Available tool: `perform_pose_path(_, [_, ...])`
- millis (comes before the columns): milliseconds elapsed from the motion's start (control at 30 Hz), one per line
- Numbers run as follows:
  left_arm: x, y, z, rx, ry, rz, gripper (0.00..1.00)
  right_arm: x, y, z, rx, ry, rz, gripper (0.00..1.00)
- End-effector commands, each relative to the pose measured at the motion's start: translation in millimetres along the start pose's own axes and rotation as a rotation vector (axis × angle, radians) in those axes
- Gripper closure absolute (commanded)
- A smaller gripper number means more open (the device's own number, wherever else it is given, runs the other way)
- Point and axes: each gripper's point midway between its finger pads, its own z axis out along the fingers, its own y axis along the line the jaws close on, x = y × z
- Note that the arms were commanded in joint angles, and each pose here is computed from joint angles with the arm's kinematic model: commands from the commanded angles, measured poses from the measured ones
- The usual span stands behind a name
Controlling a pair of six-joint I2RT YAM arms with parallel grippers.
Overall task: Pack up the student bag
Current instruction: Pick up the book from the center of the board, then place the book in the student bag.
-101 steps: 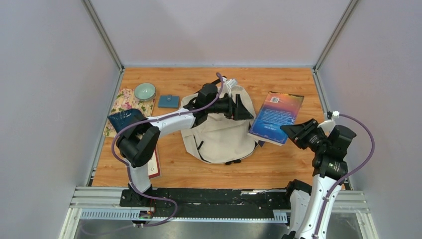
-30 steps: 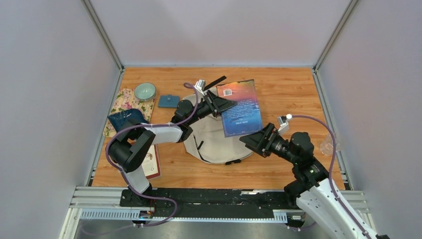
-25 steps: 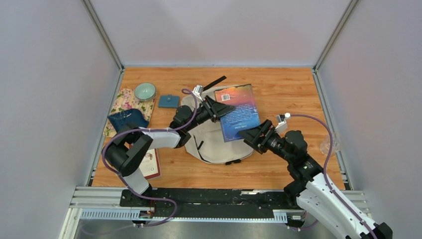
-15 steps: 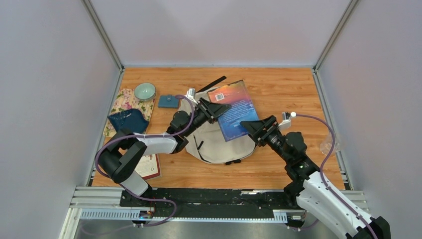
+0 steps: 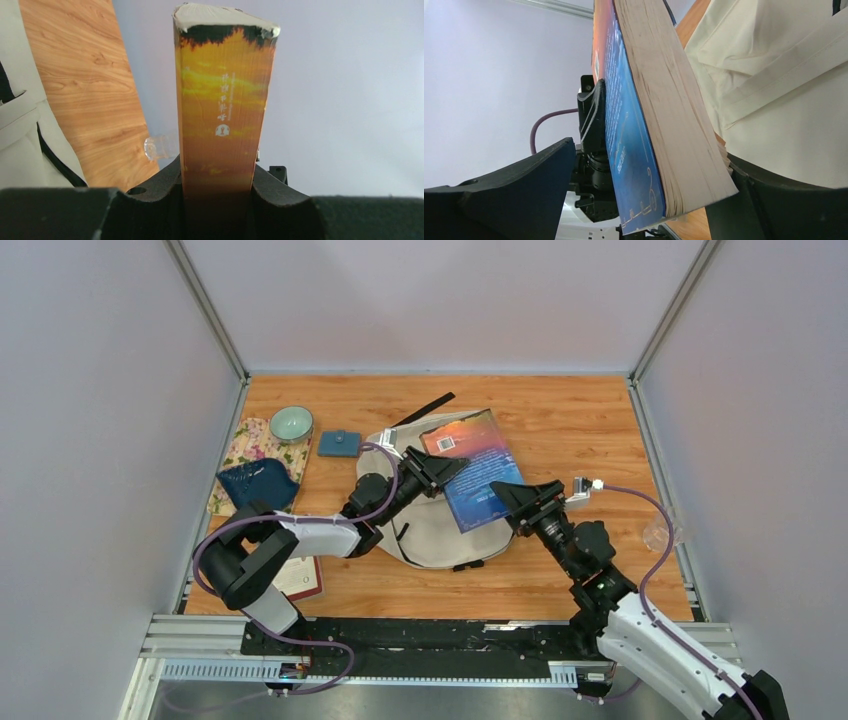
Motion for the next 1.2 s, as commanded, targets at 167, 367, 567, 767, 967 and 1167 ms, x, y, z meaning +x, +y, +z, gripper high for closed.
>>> perform_pose_path(167, [-16.6,-117.3,-17.1,0.423,-0.110,-0.008,1.00,-5.7,44.7,2.6,-0.137,-0.049,0.068,0.23])
perform_pose_path(367, [-13.9,-110.1,-23.0,0.389,-0.093,-0.013,1.00,-2.7,39.6,8.4,-0.121,-0.051,0.060,0.88])
perform_pose_path(567, [9.6,-72.3,-23.4,0.202,0.169,0.110,0.45,-19.9,29.5,-6.4,-0.029,-0.125,-0.020,1.00])
perform_pose_path(767, [13.6,9.4,-46.5,-0.162,0.379,0.452,0.31,-63.4,13.4,-51.8,0.128,-0.305,-0.137,1.00])
perform_pose_path(967, [25.0,61.1,-96.5,-0.357,0.540,0.799,0.27,-92.6,4.9,-97.4,0.249,-0.411,-0.189,1.00])
perform_pose_path(1167, [68.9,76.5,-114.7,-0.333,0.767,1.099,0.27,-104.6,10.2,-118.5,0.312,-0.436,-0.217,1.00])
